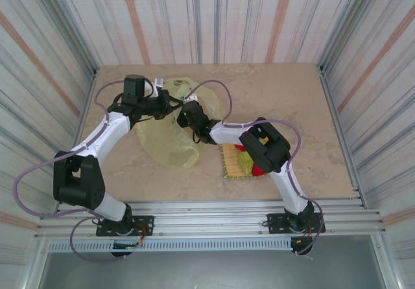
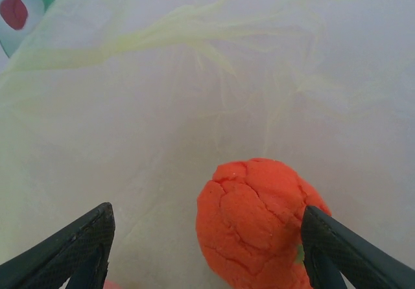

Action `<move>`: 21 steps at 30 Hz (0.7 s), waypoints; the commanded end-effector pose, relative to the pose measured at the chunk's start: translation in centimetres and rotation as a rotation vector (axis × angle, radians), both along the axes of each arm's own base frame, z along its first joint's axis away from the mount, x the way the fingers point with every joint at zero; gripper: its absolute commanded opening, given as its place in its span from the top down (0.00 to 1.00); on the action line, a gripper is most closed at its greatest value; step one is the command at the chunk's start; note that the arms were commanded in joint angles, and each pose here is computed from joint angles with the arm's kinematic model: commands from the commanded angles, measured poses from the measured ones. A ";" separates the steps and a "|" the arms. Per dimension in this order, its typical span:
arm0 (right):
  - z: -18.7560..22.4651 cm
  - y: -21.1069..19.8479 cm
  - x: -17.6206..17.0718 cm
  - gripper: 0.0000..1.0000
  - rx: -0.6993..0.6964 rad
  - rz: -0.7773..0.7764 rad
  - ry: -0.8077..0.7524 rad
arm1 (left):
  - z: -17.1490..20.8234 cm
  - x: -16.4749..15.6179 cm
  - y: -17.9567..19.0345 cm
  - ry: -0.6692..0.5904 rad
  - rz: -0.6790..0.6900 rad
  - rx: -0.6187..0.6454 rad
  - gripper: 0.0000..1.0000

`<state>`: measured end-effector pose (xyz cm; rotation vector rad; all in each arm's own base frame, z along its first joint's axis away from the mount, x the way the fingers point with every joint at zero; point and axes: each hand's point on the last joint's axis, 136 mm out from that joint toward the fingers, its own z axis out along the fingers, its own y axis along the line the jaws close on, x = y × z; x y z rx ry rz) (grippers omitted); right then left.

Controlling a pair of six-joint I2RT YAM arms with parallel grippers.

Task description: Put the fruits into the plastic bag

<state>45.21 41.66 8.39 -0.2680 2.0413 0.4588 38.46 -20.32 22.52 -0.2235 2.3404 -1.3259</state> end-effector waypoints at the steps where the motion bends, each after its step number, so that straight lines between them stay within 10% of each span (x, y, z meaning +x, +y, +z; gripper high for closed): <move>1: 1.3 -0.4 -0.7 0.24 0.027 0.027 0.020 | -0.3 -0.4 -0.4 0.020 -0.025 -0.012 1.00; 21: 2.2 -2.5 -10.3 0.24 -0.105 0.341 0.157 | -0.9 0.0 0.2 0.017 0.004 0.029 1.00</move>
